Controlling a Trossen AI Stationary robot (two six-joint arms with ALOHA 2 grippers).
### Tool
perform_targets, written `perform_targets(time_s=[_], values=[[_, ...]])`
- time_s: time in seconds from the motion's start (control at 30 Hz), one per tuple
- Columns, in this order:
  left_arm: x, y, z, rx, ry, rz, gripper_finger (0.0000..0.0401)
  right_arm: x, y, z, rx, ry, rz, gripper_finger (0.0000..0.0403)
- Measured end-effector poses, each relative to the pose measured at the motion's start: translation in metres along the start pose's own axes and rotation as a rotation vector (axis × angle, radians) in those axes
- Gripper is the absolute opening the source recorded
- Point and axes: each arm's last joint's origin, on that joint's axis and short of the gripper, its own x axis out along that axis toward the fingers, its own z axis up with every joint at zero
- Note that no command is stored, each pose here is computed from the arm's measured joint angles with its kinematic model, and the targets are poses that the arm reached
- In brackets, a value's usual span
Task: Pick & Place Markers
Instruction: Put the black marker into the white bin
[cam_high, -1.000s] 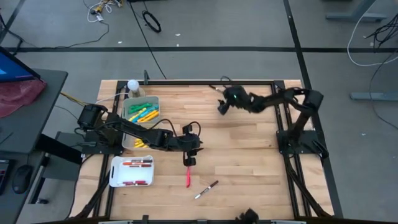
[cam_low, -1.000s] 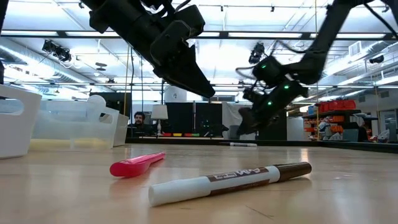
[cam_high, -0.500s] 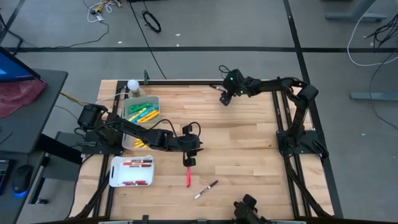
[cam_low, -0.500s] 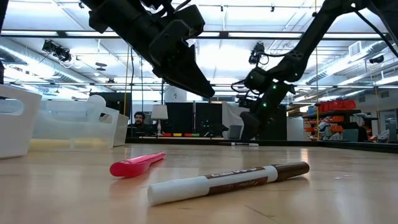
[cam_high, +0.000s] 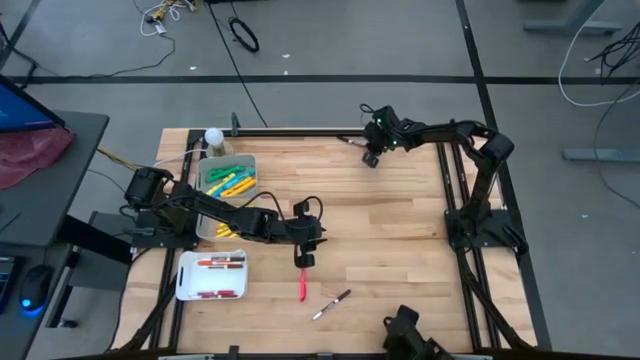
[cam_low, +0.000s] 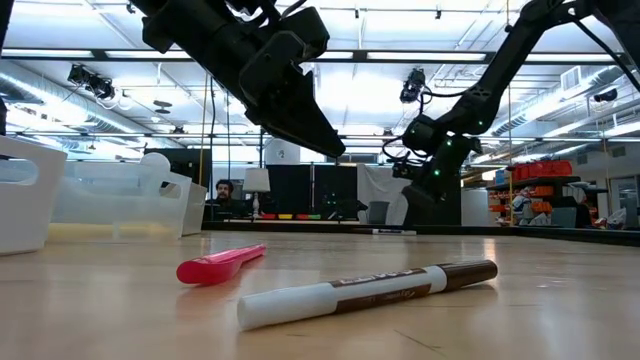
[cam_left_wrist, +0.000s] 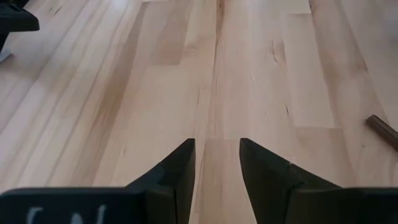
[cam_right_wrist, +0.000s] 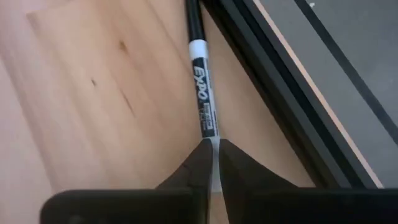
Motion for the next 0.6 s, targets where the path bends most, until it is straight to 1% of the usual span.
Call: perform_targets(time_s=[0.07,0.13,0.23,0.33,0.4,0.5,0.6], values=[[0.0,0.0,0.0,0.0,0.0,0.0,0.0131,-0.001,-0.003,0.0,0.011,0.005,0.007,0.0027],[0.0,0.0,0.0,0.0,0.0,0.0,0.0131,-0.002,-0.004,0.004,0.003,0.015,0.036,0.0032],[0.0,0.0,0.0,0.002,0.0,0.0,0.0131,0.0,-0.005,0.006,-0.007,0.061,0.075,0.0055],[0.0,0.0,0.0,0.002,0.0,0.0,0.0131,0.006,-0.008,0.011,-0.014,0.11,0.076,0.008],[0.0,0.0,0.0,0.001,-0.002,0.0,0.0131,0.01,-0.011,0.016,-0.025,0.14,0.076,0.0088],[0.0,0.0,0.0,-0.001,-0.003,0.0,0.0131,0.014,-0.014,0.023,-0.052,0.195,0.101,0.0088],[0.0,0.0,0.0,-0.002,-0.003,0.0,0.0131,0.017,-0.015,0.029,-0.092,0.233,0.129,0.0074]])
